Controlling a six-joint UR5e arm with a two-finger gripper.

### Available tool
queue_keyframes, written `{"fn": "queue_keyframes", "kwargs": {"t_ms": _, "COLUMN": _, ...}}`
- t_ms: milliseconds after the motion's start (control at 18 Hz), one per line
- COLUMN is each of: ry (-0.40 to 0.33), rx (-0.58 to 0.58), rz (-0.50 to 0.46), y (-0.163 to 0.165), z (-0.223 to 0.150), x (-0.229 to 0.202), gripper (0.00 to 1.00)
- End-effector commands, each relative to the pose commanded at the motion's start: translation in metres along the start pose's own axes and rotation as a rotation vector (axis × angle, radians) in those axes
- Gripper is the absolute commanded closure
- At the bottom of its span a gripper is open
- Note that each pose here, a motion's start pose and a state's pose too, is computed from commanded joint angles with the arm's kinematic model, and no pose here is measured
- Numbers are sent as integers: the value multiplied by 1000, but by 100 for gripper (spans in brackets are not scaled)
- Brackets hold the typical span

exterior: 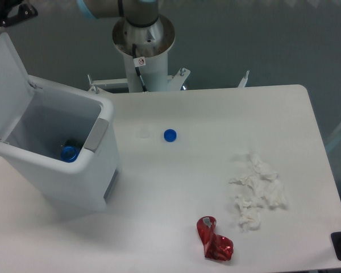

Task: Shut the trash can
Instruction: 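Position the gripper behind the raised lid of the trash can, then push the lid edge forward with the gripper to tip it down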

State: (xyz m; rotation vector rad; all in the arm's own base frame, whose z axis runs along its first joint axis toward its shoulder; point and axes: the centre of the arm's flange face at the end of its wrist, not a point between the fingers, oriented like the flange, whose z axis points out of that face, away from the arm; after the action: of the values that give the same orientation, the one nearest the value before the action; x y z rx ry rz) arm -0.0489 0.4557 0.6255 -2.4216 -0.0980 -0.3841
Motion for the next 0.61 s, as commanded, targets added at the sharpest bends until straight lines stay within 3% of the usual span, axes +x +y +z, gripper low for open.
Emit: {"fn": "queue_keyframes", "kwargs": {"t_ms": 611, "ry": -95, "rx": -4, "rz": -60, "y": -3, "z": -7, "x": -37, "gripper": 100}}
